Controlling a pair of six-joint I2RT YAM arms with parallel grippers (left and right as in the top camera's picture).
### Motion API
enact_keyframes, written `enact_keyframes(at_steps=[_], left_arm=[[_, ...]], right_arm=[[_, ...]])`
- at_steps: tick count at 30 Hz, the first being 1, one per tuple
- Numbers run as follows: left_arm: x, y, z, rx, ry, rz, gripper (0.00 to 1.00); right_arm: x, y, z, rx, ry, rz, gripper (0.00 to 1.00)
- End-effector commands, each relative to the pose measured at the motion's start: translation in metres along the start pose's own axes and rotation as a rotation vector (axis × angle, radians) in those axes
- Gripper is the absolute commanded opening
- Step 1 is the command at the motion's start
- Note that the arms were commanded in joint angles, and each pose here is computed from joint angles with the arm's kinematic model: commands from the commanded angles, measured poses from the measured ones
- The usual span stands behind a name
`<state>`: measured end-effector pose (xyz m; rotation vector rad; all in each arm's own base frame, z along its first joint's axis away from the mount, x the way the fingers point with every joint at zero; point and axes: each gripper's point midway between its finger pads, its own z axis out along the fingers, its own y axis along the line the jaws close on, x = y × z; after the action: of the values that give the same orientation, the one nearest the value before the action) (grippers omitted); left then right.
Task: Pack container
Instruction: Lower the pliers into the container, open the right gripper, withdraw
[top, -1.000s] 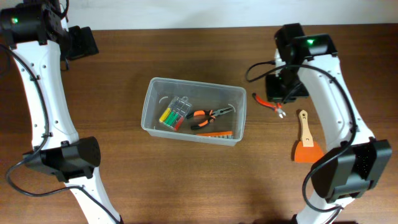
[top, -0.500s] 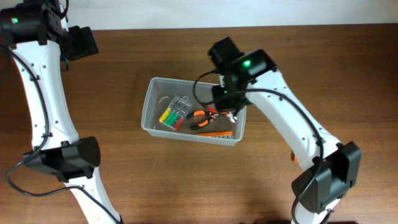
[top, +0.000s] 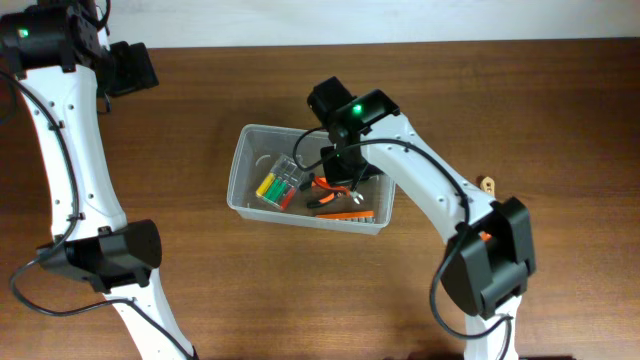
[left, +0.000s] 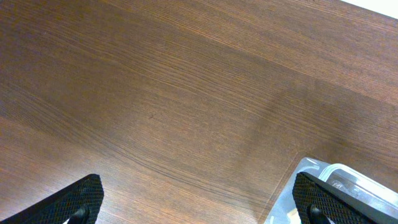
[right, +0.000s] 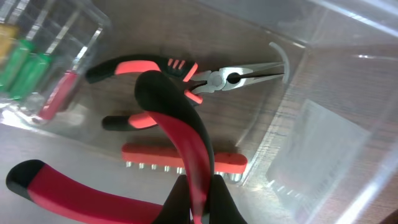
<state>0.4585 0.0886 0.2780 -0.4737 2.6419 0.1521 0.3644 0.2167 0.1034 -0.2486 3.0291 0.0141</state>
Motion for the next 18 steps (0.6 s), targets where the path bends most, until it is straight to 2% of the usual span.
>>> enact_keyframes(at_steps=[1, 6, 9, 13, 18], left_arm=[[-0.004, 0.004, -0.008, -0.005, -0.025, -0.016, 0.99], [-0.004, 0.004, -0.008, -0.005, -0.025, -0.016, 0.99], [-0.004, 0.004, -0.008, -0.005, -0.025, -0.016, 0.99], [-0.004, 0.004, -0.008, -0.005, -0.025, -0.016, 0.99], [-0.004, 0.004, -0.008, -0.005, -0.025, -0.016, 0.99]], right_arm=[[0.002, -0.002, 0.018, 0.035, 0.032, 0.007, 0.05], [0.007, -0.004, 0.045, 0.063, 0.094, 0.004, 0.12], [0.009, -0.005, 0.053, 0.070, 0.113, -0.005, 0.19], [0.009, -0.005, 0.052, 0.072, 0.112, -0.027, 0.28], [0.005, -0.004, 0.029, 0.064, 0.101, -0.052, 0.31]])
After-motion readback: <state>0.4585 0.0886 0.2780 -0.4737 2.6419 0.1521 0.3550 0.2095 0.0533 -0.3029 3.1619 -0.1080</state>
